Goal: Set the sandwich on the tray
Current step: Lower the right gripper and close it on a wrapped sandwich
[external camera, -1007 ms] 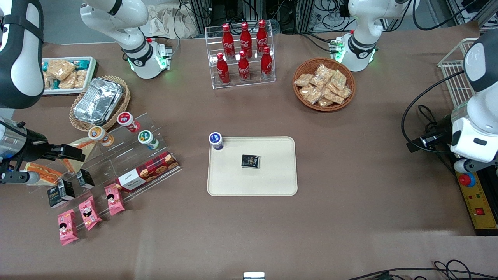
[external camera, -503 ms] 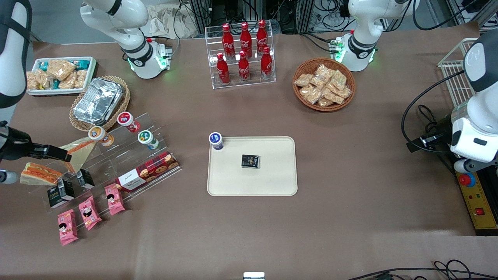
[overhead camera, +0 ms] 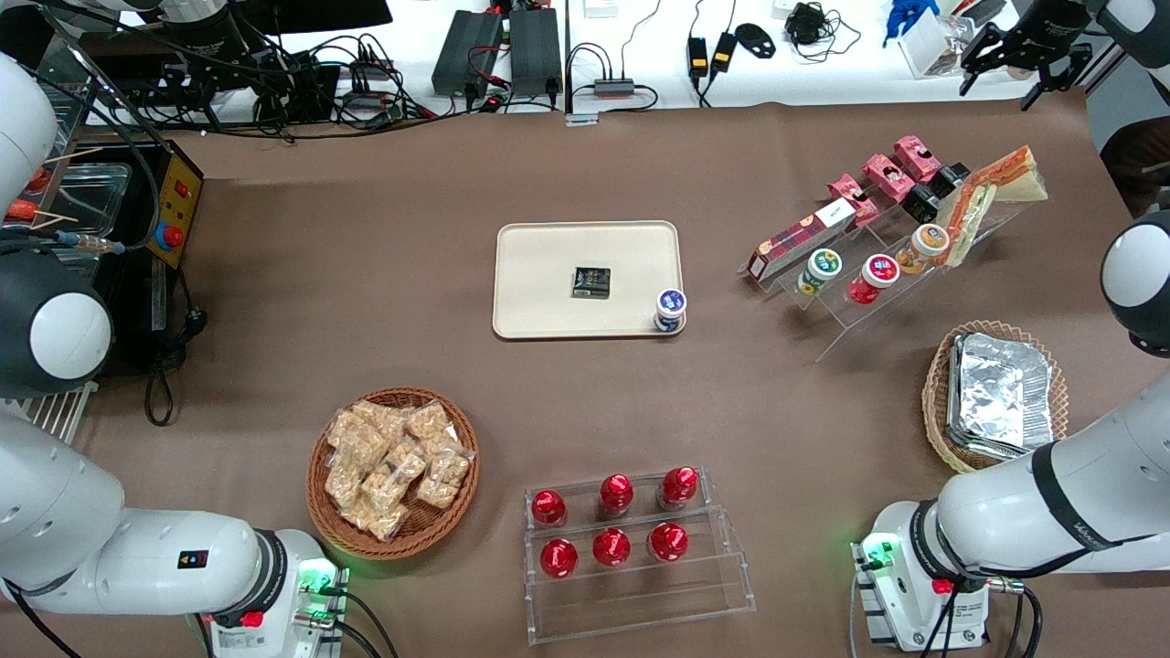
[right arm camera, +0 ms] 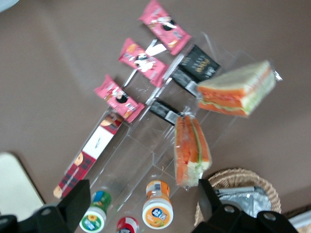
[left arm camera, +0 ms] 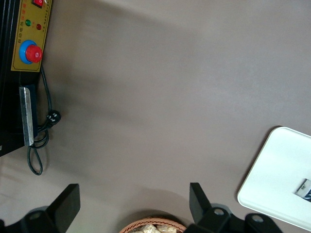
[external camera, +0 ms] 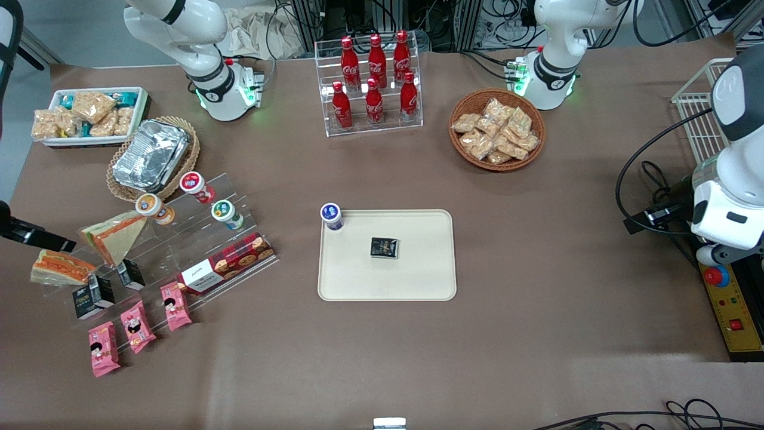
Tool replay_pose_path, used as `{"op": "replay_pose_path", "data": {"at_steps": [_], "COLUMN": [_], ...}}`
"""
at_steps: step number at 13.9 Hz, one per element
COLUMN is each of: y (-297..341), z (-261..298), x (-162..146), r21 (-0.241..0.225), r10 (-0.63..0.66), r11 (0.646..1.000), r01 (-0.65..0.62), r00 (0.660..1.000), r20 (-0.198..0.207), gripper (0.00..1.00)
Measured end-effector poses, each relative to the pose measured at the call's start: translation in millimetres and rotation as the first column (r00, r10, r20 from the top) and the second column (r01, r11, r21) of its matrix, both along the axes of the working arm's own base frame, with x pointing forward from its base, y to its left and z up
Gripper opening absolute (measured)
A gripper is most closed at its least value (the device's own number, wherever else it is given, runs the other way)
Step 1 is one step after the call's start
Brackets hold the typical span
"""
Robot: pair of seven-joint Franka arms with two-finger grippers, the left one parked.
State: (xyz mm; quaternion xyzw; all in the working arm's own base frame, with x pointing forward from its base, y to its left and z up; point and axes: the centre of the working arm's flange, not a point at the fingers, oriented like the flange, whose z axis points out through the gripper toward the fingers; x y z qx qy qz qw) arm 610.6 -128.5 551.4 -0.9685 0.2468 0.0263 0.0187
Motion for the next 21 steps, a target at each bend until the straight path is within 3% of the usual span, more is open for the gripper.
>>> {"op": "replay_pose_path", "data": {"at_steps": [2, 5, 12, 13, 16, 19, 21], "y": [-11.9, -31.5, -122.3, -134.9, -157.2, -156.8, -161.1], "z": [-0.4, -13.4, -77.4, -81.9, -91.0, -106.1, -119.7], "x": [-2.4, 0.1, 8.0, 5.2, 0.4, 3.4, 3.6], "r21": [-0.011, -0.024, -0.042, -0.044, -0.031, 0.03, 0.053], "r10": [-0.183, -0.383, -0.57, -0.6, -0.727, -0.802, -0.827], "r11": [0.983, 0.924, 0.821, 0.799, 0.686, 0.596, 0.555], "r01": [0.182, 0.383, 0.57, 0.6, 0.727, 0.802, 0.83], "r00": [0.983, 0.924, 0.822, 0.8, 0.686, 0.597, 0.557], "r20": [-0.008, -0.012, 0.019, 0.022, 0.023, -0.034, -0.072], "gripper": [0.99, 0.99, 0.99, 0.98, 0.98, 0.98, 0.98]}}
